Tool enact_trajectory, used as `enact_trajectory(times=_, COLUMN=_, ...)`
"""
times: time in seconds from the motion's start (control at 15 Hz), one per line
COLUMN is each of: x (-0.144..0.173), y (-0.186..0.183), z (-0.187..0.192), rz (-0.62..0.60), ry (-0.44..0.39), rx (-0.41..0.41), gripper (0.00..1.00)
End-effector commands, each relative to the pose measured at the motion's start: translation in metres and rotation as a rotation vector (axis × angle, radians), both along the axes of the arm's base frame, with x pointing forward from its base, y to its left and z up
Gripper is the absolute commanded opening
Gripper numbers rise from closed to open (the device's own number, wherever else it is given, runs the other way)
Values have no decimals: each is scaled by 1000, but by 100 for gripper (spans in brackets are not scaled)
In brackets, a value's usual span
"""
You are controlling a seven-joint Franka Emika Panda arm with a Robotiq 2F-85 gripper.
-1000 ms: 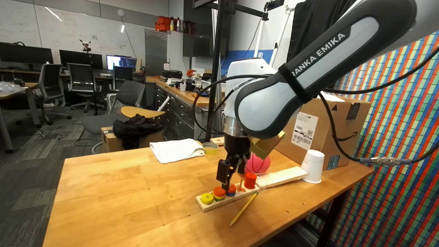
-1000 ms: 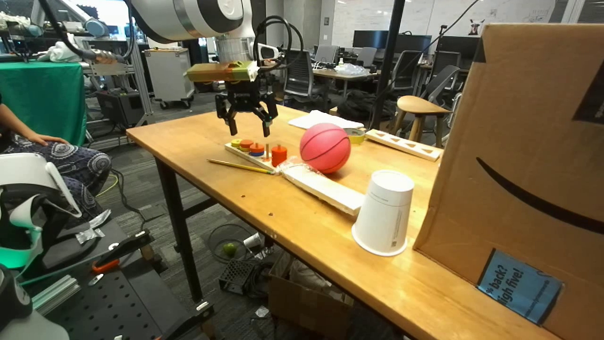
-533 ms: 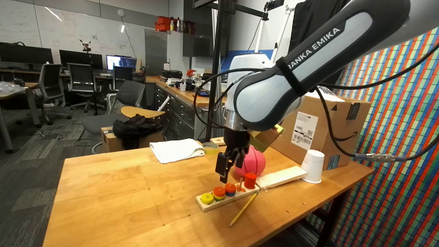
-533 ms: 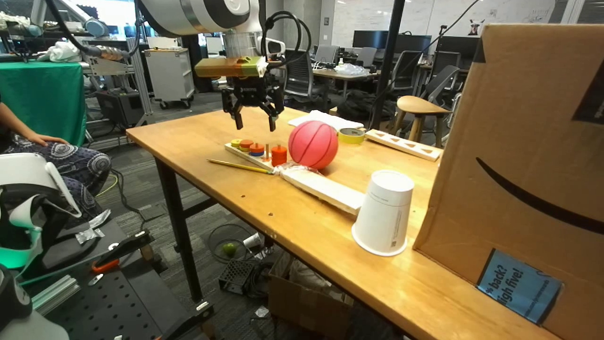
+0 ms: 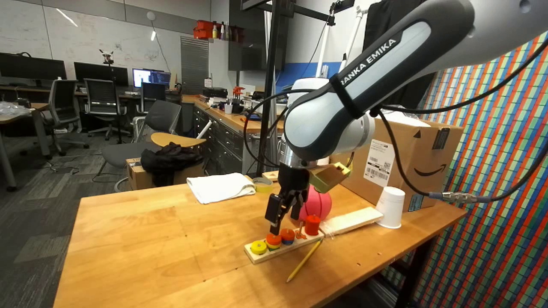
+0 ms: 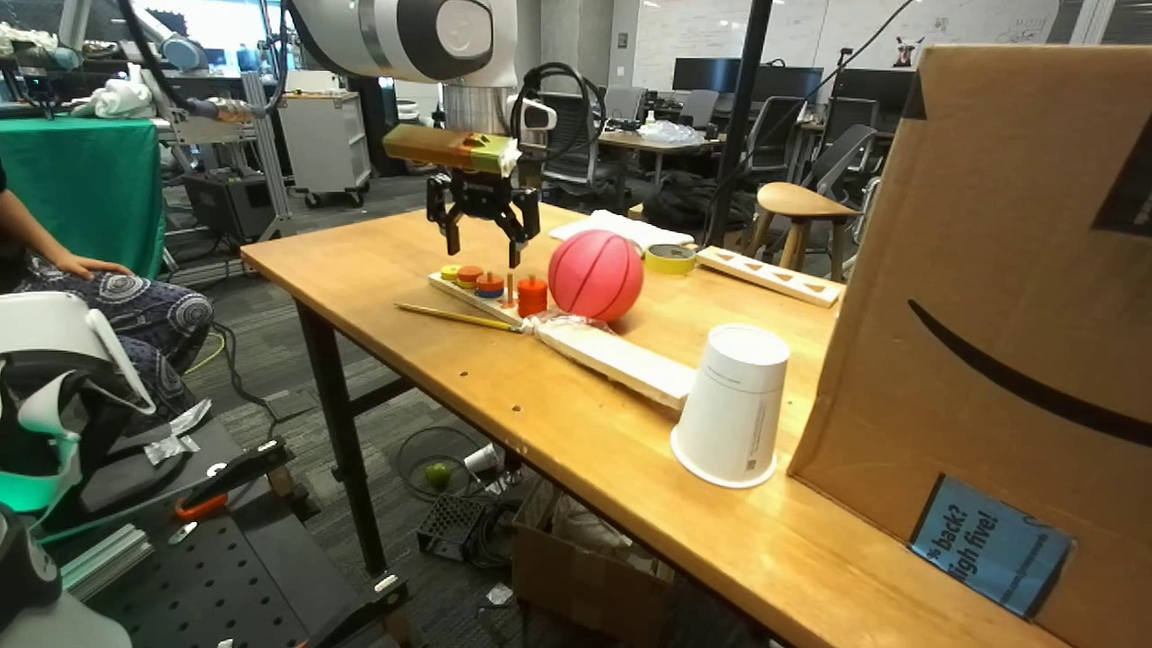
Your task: Move the ball
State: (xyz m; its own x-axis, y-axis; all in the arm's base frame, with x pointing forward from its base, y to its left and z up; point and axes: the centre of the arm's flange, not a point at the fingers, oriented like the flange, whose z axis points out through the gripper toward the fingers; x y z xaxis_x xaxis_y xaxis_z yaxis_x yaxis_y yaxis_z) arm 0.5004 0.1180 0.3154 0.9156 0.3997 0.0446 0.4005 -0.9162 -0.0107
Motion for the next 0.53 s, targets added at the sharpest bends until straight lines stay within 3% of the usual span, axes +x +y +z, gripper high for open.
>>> enact_trajectory(times=0.0, x=24, y=-14, z=-2, rz=16, ry=-7, rx=-14, gripper=100)
enact_trajectory(times=0.27, x=47, y=-111, z=19, rz=-71, ry=-41, rx=-202, gripper=100)
enact_trajectory(times=0.47, x=47, y=-180, z=67, rz=-150, ry=-156, rx=-338, gripper=100)
